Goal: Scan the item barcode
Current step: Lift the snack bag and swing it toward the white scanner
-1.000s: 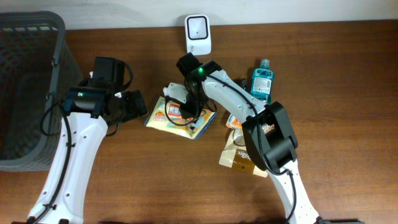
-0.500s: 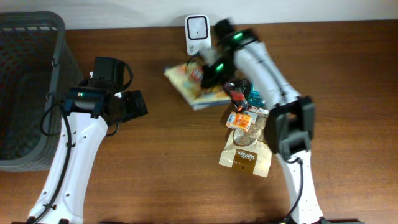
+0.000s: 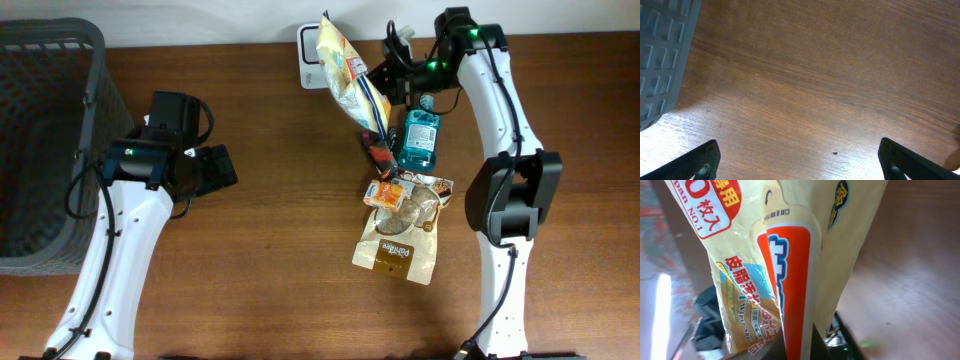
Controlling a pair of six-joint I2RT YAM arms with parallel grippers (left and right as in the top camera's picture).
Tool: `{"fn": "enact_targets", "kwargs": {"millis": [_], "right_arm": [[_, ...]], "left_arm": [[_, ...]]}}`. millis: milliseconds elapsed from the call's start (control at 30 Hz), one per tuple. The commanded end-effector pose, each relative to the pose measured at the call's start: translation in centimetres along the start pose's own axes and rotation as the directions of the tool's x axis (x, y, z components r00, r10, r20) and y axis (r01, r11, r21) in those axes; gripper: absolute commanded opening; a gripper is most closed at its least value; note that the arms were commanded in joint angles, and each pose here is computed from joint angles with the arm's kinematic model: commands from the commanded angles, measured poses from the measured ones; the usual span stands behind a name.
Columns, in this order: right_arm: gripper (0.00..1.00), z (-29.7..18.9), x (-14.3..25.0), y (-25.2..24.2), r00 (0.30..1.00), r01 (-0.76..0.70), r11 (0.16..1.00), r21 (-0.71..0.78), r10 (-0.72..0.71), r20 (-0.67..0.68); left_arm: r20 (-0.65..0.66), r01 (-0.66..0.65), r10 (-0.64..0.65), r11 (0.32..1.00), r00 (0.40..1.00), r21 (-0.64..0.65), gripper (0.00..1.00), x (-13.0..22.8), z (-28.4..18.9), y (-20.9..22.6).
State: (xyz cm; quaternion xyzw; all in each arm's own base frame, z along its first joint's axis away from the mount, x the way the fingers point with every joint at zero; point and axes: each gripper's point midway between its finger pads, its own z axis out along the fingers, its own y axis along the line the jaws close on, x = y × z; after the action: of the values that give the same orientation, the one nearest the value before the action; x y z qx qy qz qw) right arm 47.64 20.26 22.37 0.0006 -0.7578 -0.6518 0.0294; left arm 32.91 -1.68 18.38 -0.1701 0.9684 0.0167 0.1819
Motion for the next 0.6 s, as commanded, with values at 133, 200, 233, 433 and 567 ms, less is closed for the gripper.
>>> {"fn": "enact_targets", "kwargs": {"millis": [133,200,233,433,567], "right_arm": [[0.04,1.0,1.2,3.4,0.999,0.004,0.992,-0.129,-0.011,-0.052],[0.04,1.2,1.5,3.4,0.998,-0.019,0.992,-0.127,0.011,-0.059],[0.04,1.3,1.7,3.4,0.998,-0.025,0.992,-0.127,0.017,-0.062],[0.04,2.3,3.8,3.6,0.996,-0.003,0.992,-0.127,-0.008,-0.088],[0.04,2.7,4.7,3.9,0.995,-0.006,0.992,-0.126,-0.007,-0.102]], "left_arm": [[0.025,0.017,-0.017,1.000,1.000,-0.001,0.99,-0.4,-0.7,0.2],[0.025,0.017,-0.017,1.000,1.000,-0.001,0.99,-0.4,-0.7,0.2],[0.025,0.017,-0.017,1.000,1.000,-0.001,0.99,-0.4,-0.7,0.2],[0.025,0.017,-0.017,1.000,1.000,-0.001,0.99,-0.4,-0.7,0.2],[0.025,0.017,-0.017,1.000,1.000,-0.001,0.99,-0.4,-0.7,0.2]]}}
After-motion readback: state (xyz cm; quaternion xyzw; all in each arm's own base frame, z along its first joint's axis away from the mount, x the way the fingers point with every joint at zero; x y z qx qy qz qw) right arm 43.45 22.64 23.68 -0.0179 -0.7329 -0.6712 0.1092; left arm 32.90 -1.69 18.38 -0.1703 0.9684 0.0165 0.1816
